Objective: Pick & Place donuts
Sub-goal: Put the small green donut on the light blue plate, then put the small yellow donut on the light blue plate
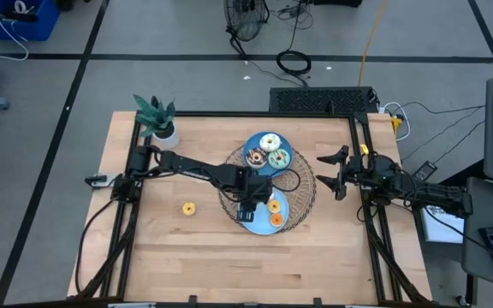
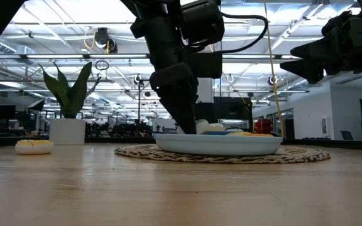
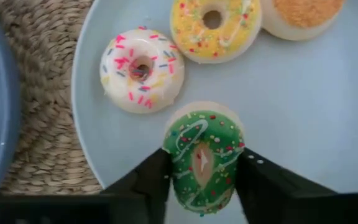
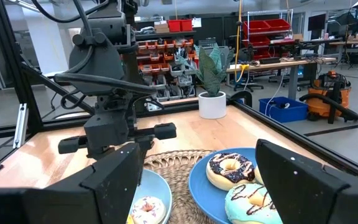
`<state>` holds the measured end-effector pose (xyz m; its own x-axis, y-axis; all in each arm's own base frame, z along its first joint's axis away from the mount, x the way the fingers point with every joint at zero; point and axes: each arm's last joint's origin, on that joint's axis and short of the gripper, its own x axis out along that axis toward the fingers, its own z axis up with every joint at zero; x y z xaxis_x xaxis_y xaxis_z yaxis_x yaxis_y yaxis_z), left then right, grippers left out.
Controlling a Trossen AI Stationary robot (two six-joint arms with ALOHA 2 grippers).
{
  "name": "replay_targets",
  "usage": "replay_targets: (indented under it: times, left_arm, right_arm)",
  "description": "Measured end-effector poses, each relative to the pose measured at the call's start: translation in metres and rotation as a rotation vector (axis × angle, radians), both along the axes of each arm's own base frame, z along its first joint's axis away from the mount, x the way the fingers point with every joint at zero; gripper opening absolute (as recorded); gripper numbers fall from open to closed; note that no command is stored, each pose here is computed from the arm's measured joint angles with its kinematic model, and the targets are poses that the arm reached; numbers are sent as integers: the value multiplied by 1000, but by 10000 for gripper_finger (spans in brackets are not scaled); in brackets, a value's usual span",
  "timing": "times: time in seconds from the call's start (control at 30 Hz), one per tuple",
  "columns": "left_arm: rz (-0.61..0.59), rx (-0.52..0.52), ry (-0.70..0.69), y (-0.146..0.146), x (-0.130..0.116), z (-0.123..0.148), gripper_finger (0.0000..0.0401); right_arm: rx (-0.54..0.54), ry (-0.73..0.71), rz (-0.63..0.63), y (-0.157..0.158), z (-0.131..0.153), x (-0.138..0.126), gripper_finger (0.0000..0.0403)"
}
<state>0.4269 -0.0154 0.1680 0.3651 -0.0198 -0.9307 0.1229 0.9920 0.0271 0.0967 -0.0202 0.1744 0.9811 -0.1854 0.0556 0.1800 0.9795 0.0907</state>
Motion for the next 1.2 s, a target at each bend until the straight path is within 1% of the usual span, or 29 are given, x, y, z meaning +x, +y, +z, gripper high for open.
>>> replay_targets:
  times: [0.13,0.23,0.33,0.43,0.5,0.57,0.67,0.73,0.8,0.9,0.97,1.03,1.1,1.2]
  left_arm:
    - [2,17,-1,1,0,0,225]
    - [-2,27,-4,2,0,0,266]
    - [4,45,-4,2,0,0,295]
    - [1,49,4,2,0,0,314]
    - [-17,73,24,3,-3,2,324]
    - [-37,105,56,3,-10,9,331]
    - [7,127,97,3,-22,26,335]
    - [67,98,138,2,-33,36,334]
    - [130,48,195,2,-44,46,330]
    - [210,8,298,-3,-61,52,323]
    - [244,19,358,-9,-70,48,318]
    - [267,57,409,-14,-81,39,314]
    - [270,77,458,-19,-94,28,311]
    - [270,39,539,-25,-113,14,311]
  right_arm:
    - [0,0,0,0,0,0,304]
    - [0,0,0,0,0,0,304]
    - [0,0,0,0,0,0,304]
    - [0,0,0,0,0,0,304]
    - [0,0,0,0,0,0,304]
    - [0,0,0,0,0,0,304]
    - [0,0,0,0,0,0,304]
    - [0,0,0,0,0,0,304]
    - [0,0,0,0,0,0,304]
    - [0,0,0,0,0,0,304]
    - [0,0,0,0,0,0,304]
    - [0,0,0,0,0,0,304]
    - [0,0,0,0,0,0,304]
    - [0,0,0,0,0,0,304]
